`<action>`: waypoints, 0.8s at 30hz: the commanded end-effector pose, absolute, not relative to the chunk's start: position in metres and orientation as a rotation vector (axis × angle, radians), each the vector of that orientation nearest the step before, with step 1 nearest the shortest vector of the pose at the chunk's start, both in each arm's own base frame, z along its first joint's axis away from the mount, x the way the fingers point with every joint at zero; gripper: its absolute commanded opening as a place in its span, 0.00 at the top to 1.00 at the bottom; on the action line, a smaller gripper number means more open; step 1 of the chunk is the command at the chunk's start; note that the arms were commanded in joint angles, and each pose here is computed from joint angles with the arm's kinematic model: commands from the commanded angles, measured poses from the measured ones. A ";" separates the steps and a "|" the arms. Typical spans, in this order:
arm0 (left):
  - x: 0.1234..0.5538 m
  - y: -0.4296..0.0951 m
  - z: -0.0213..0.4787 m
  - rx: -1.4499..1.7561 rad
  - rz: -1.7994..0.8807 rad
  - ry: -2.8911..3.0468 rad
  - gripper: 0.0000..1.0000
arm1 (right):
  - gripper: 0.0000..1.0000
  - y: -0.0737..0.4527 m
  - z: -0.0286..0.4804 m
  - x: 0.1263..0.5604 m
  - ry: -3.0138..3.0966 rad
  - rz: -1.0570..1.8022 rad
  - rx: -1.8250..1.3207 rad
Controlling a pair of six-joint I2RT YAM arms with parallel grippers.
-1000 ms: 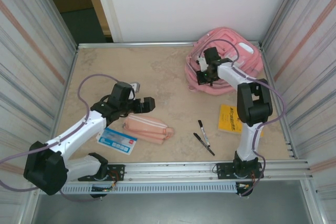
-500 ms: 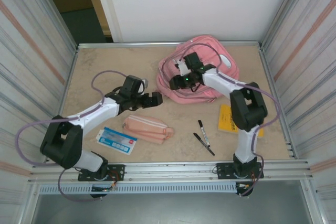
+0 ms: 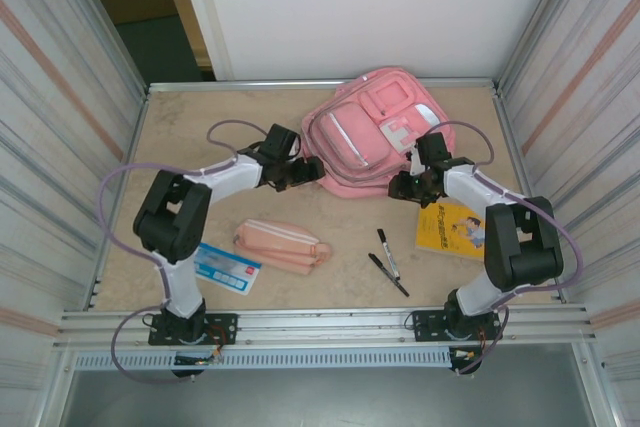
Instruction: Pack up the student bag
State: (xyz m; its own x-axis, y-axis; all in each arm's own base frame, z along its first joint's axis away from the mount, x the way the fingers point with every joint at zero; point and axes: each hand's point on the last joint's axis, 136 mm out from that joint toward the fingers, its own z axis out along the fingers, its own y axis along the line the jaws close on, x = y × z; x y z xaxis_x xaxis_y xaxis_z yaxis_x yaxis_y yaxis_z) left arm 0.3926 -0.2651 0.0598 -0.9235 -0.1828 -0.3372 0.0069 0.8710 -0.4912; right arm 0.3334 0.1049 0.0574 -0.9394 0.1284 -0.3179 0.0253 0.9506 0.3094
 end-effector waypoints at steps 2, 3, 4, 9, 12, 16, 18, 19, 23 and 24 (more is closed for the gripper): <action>0.412 -0.262 0.054 -0.211 -0.614 2.666 0.19 | 0.64 0.095 0.054 0.342 2.754 0.342 0.186; 0.415 -0.262 0.052 -0.225 -0.611 2.670 0.24 | 0.66 0.096 0.053 0.343 2.754 0.351 0.187; 0.416 -0.262 0.050 -0.231 -0.614 2.673 0.29 | 0.68 0.098 0.051 0.344 2.754 0.353 0.200; 0.421 -0.265 0.047 -0.205 -0.620 2.659 0.66 | 0.68 0.097 0.039 0.352 2.734 0.293 0.274; 0.418 -0.275 0.057 -0.160 -0.702 2.659 0.89 | 0.69 0.093 0.036 0.358 2.728 0.194 0.316; 0.411 -0.283 0.087 -0.090 -0.789 2.612 1.00 | 0.74 0.094 0.028 0.362 2.719 0.146 0.325; 0.410 -0.285 0.103 -0.051 -0.802 2.579 1.00 | 0.77 0.093 0.027 0.363 2.724 0.130 0.318; 0.408 -0.286 0.110 -0.032 -0.814 2.568 1.00 | 0.78 0.094 0.028 0.363 2.727 0.129 0.315; 0.403 -0.287 0.133 0.010 -0.845 2.538 1.00 | 0.73 0.088 0.041 0.359 2.727 0.048 0.326; 0.402 -0.288 0.138 0.019 -0.853 2.527 1.00 | 0.68 0.083 0.044 0.357 2.727 0.011 0.336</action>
State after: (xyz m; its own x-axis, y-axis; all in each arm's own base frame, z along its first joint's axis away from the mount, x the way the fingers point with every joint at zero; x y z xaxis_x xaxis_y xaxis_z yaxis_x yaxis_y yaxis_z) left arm 0.4090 -0.2823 0.0968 -0.9099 -0.1690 -0.3790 0.0691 0.8388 -0.5401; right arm 0.3537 0.0927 0.0273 -0.9129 0.2173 -0.3455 0.1891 0.9753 0.1139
